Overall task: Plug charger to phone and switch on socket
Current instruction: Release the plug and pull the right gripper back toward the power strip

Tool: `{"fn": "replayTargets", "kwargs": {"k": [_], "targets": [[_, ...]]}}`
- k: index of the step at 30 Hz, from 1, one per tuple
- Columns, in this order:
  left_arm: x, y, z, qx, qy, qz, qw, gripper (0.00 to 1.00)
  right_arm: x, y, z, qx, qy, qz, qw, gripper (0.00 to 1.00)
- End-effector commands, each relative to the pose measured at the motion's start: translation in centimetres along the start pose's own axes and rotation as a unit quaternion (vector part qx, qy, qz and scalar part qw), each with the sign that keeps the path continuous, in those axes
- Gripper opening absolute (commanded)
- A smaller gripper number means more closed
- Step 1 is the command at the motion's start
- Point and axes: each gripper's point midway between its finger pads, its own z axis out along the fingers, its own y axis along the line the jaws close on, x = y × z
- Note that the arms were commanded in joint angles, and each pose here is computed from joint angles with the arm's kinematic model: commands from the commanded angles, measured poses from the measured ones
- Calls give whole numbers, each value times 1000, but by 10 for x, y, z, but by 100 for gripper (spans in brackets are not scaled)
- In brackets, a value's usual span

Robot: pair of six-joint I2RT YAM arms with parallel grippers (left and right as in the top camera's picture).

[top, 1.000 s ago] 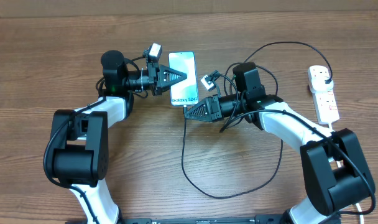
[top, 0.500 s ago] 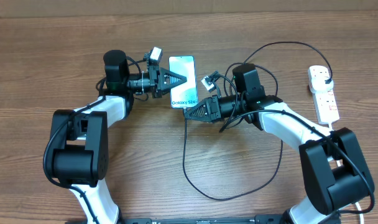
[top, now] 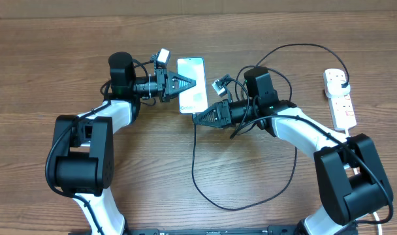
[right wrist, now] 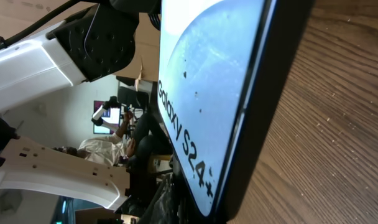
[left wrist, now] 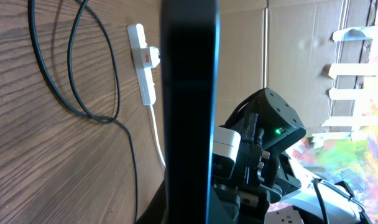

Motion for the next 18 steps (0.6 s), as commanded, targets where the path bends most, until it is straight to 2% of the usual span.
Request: {"fn": "replayTargets", "kwargs": {"k": [1, 2, 3, 6, 8, 13, 18], "targets": [[23, -8, 10, 26, 65, 17, 997, 4, -14, -7, -4, 25, -28, -15, 999, 4], [23, -8, 10, 26, 65, 17, 997, 4, -14, -6, -4, 24, -27, -16, 999, 4], [20, -7, 9, 23, 58, 17, 998, 5, -12, -2, -4, 13, -21, -23, 999, 21], [13, -4, 8, 14, 37, 17, 999, 4, -5, 8, -6, -18, -3, -57, 998, 36], [7, -2, 4, 10, 24, 20, 999, 4, -3, 12, -12, -27, -1, -68, 997, 57], [-2, 1, -10, 5, 2, 23, 1000, 4, 1, 9, -46, 15, -23, -89, 996, 66], [-8, 4, -10, -3, -13, 33, 999, 5, 6, -4, -80, 124, -49, -85, 987, 70]]}}
